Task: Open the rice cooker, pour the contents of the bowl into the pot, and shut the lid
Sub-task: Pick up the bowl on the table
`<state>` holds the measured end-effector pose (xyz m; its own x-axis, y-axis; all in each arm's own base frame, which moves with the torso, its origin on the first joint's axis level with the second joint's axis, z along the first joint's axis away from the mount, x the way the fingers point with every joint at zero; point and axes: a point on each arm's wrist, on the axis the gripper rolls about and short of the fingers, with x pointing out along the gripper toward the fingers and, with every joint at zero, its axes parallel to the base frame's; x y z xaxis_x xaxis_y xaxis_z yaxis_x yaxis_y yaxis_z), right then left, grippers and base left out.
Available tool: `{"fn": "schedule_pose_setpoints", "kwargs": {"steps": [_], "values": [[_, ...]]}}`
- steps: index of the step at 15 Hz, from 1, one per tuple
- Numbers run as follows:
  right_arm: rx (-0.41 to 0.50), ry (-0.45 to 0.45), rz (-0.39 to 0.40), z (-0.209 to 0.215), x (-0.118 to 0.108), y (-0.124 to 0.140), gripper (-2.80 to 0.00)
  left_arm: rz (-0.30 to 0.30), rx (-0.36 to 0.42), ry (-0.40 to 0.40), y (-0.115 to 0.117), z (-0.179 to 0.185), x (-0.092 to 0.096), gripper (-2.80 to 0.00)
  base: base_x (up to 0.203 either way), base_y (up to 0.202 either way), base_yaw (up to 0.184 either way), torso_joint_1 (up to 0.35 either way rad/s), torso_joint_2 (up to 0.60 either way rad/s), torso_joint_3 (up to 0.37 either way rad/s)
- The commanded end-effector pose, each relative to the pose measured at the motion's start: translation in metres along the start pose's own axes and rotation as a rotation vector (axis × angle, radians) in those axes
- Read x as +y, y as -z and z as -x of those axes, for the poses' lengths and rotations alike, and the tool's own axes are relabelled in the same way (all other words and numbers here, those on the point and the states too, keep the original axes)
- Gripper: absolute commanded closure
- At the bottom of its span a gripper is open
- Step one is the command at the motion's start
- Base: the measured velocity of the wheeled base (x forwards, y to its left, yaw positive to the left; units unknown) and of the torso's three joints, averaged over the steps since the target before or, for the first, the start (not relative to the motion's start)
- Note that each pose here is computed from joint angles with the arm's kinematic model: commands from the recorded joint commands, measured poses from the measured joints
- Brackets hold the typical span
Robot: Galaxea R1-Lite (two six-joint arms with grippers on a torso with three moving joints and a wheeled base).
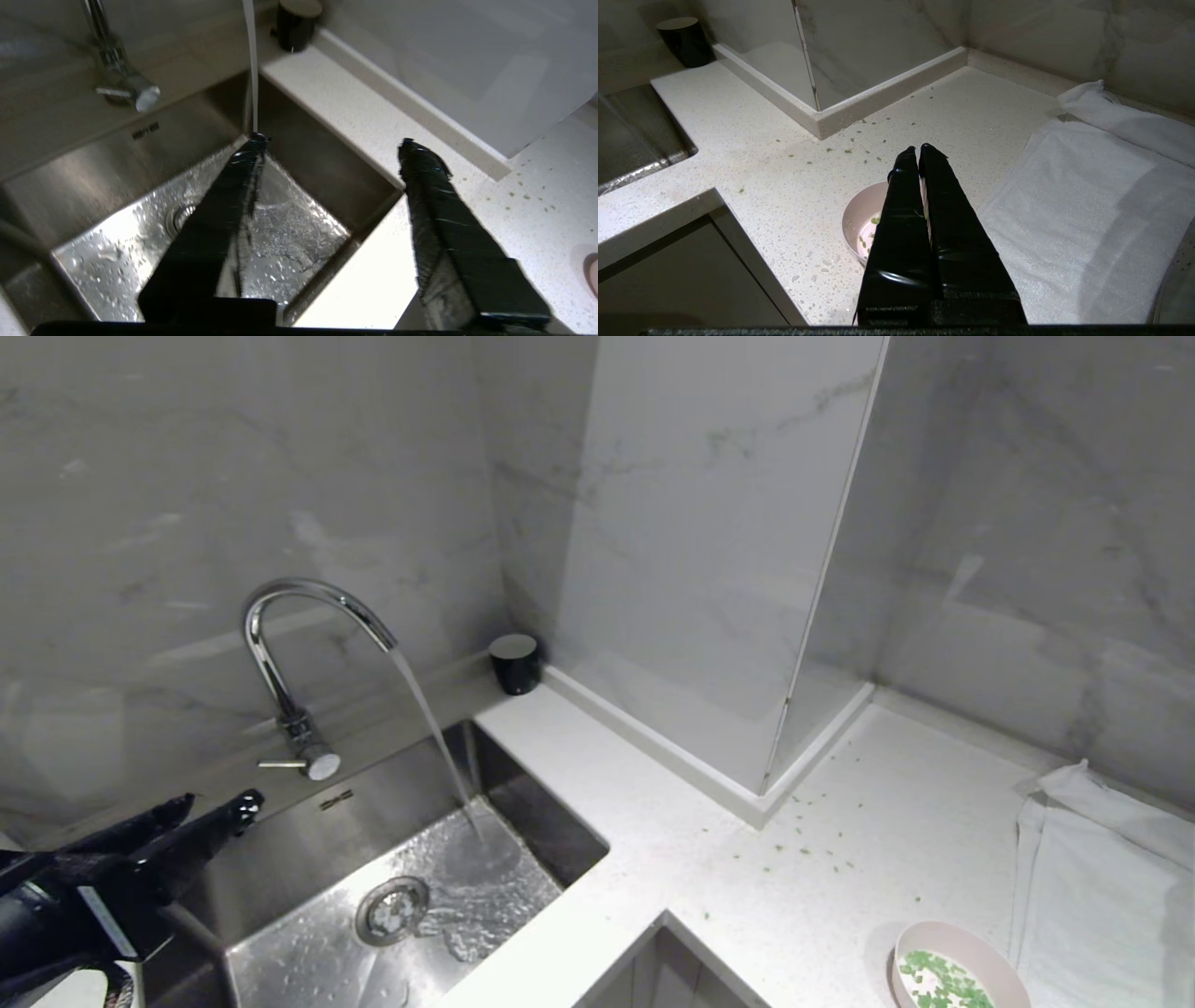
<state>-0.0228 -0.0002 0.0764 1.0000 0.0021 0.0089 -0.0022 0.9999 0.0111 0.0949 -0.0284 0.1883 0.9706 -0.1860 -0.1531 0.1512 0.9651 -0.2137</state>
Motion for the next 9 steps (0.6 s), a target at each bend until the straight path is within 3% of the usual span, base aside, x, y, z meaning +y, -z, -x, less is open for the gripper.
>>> {"fn": "schedule_pose_setpoints", "kwargs": {"steps": [1, 4, 9], "values": [[0.001, -0.001, 0.000, 0.000, 0.000, 0.000, 0.00, -0.022, -0.112, 0.020, -0.004, 0.036, 0.004, 0.00, 0.000, 0.000, 0.000, 0.000, 0.00, 0.000], [0.001, -0.001, 0.000, 0.000, 0.000, 0.000, 0.00, -0.131, -0.146, -0.112, -0.006, 0.050, 0.012, 0.00, 0.000, 0.000, 0.000, 0.000, 0.00, 0.000], [0.000, -0.001, -0.001, 0.000, 0.000, 0.000, 0.00, -0.196, -0.344, -0.259, -0.002, 0.093, 0.014, 0.00, 0.000, 0.000, 0.000, 0.000, 0.00, 0.000]]}}
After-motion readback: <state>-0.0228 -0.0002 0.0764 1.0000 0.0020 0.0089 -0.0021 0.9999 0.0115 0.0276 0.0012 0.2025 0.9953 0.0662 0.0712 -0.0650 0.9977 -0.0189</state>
